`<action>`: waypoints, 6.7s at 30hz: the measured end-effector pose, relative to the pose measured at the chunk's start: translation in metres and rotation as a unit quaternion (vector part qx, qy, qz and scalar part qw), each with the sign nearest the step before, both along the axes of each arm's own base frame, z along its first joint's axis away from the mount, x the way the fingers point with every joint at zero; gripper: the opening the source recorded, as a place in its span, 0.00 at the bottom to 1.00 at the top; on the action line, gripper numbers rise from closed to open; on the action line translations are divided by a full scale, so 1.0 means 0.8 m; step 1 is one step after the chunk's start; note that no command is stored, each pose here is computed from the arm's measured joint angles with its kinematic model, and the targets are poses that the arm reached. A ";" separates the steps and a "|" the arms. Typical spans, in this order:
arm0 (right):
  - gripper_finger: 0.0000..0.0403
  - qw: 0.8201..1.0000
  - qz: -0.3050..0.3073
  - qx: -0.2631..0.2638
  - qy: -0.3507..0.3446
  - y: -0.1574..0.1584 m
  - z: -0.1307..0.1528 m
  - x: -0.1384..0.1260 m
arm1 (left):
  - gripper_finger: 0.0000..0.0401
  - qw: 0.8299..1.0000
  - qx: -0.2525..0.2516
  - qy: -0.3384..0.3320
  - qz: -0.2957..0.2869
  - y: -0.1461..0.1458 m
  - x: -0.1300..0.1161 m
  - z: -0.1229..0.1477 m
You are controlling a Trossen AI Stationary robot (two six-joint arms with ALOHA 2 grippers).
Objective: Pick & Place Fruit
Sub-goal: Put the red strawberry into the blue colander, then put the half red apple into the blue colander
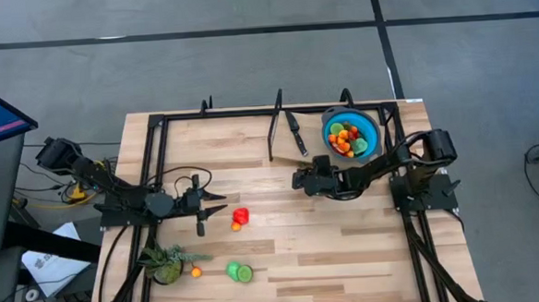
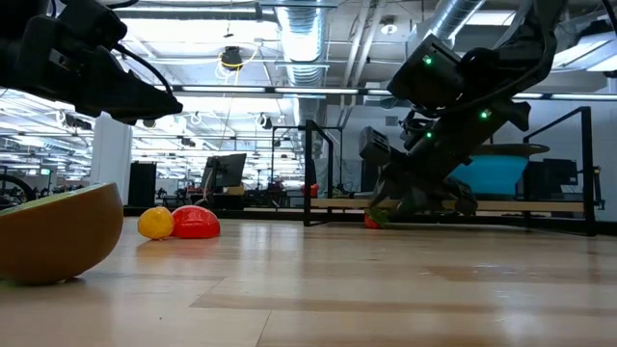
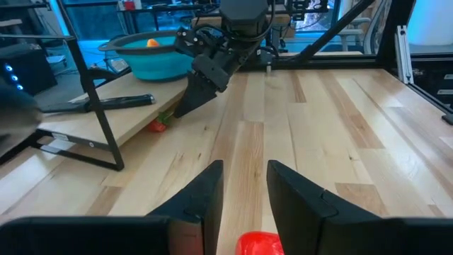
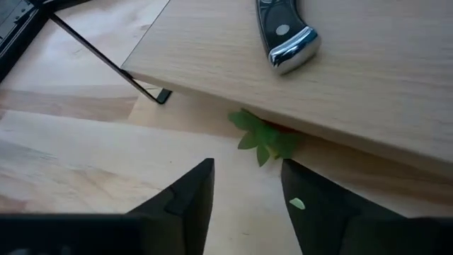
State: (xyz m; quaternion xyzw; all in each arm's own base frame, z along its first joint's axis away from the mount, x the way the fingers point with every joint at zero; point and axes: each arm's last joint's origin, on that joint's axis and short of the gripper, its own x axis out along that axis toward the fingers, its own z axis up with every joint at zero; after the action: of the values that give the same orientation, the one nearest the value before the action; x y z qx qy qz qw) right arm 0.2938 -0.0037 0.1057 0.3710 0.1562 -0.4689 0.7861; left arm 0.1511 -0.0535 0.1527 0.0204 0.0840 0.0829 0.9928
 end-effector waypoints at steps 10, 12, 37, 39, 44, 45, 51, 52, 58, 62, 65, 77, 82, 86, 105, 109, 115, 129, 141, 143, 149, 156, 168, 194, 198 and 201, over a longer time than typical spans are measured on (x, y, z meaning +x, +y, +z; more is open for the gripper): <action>0.29 1.000 -0.005 -0.009 0.009 -0.009 0.000 0.000 | 0.26 1.000 0.000 0.000 0.000 0.000 0.000 0.000; 0.29 1.000 -0.008 -0.009 0.010 -0.011 0.000 -0.001 | 0.26 1.000 0.000 0.000 0.000 0.000 0.000 0.000; 0.01 1.000 -0.009 0.000 0.028 -0.013 -0.003 -0.004 | 0.26 1.000 0.000 0.000 0.000 0.000 0.000 0.000; 0.00 1.000 0.001 0.005 0.026 -0.009 -0.003 -0.004 | 0.26 1.000 0.000 0.000 0.000 0.000 0.000 0.000; 0.00 0.999 0.041 0.024 0.012 0.011 -0.002 0.000 | 0.26 1.000 0.000 0.000 0.000 0.000 0.000 0.000; 0.00 0.998 0.050 0.027 0.011 0.017 -0.001 0.002 | 0.26 1.000 0.000 0.000 0.000 0.000 0.000 0.000; 0.00 0.993 0.112 0.026 0.003 0.047 0.019 0.013 | 0.26 1.000 0.000 0.000 0.000 0.000 0.000 0.000; 0.00 0.992 0.124 0.027 0.001 0.051 0.025 0.014 | 0.26 1.000 0.000 0.000 0.000 0.000 0.000 0.000; 0.00 0.987 0.150 0.021 0.043 0.063 0.080 0.000 | 0.26 1.000 -0.004 -0.001 0.001 0.000 0.000 0.000; 0.00 0.984 0.157 0.018 0.084 0.065 0.126 -0.020 | 0.26 1.000 -0.004 -0.001 0.001 0.000 0.000 0.000; 0.00 0.982 0.153 0.019 0.113 0.061 0.160 -0.040 | 0.26 1.000 -0.004 -0.001 0.000 0.000 0.000 0.000; 0.00 0.962 0.084 0.028 0.260 0.025 0.208 -0.110 | 0.26 1.000 -0.003 -0.001 0.000 0.000 0.000 0.000; 0.00 0.934 0.063 0.027 0.350 0.000 0.203 -0.123 | 0.26 1.000 -0.003 -0.001 0.000 0.000 0.000 0.000; 0.00 0.919 0.081 0.019 0.386 -0.020 0.204 -0.124 | 0.26 1.000 -0.003 -0.001 0.000 0.000 0.000 0.000; 0.41 0.909 0.184 0.013 0.375 -0.044 0.204 -0.106 | 0.26 1.000 -0.003 -0.001 0.000 0.000 0.000 0.000; 0.37 0.914 0.268 -0.027 0.304 -0.025 0.210 -0.082 | 0.26 1.000 -0.004 -0.001 0.001 0.000 0.000 0.000; 0.30 0.913 0.338 -0.112 0.198 0.002 0.227 -0.052 | 0.26 0.999 -0.042 -0.009 0.007 0.000 0.000 0.000; 0.28 0.890 0.381 -0.242 0.066 0.020 0.262 -0.023 | 0.26 0.982 -0.184 -0.035 0.030 0.000 0.000 0.001; 0.28 0.898 0.376 -0.211 0.087 0.016 0.222 -0.028 | 0.26 0.975 -0.208 -0.082 0.022 -0.001 0.002 0.013; 0.28 0.903 0.375 -0.193 0.085 0.019 0.211 -0.030 | 0.26 0.972 -0.217 -0.085 0.022 -0.001 0.002 0.014; 0.28 0.903 0.381 -0.180 0.086 0.028 0.196 -0.034 | 0.26 0.969 -0.230 -0.089 0.018 -0.003 0.001 0.015; 0.28 0.902 0.382 -0.197 0.028 0.037 0.195 -0.030 | 0.26 0.966 -0.241 -0.091 -0.026 -0.020 -0.005 0.017; 0.28 0.892 0.383 -0.239 -0.002 0.035 0.206 -0.024 | 0.26 0.975 -0.211 -0.035 -0.056 -0.079 0.034 0.017; 0.28 0.889 0.396 -0.230 0.027 0.039 0.199 -0.028 | 0.01 0.977 -0.174 0.082 0.087 -0.046 0.066 -0.051; 0.28 0.890 0.394 -0.229 0.032 0.036 0.198 -0.028 | 0.00 0.977 -0.172 0.095 0.081 -0.046 0.065 -0.053; 0.28 0.891 0.393 -0.226 0.040 0.034 0.197 -0.028 | 0.00 0.976 -0.177 0.106 0.066 -0.047 0.064 -0.052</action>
State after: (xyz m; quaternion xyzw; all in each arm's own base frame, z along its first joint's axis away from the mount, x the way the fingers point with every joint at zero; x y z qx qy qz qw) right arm 0.2710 0.0236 0.2632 0.0730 0.2102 -0.1589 0.9619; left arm 0.2026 -0.0908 0.1113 -0.1528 0.2029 0.1292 0.9585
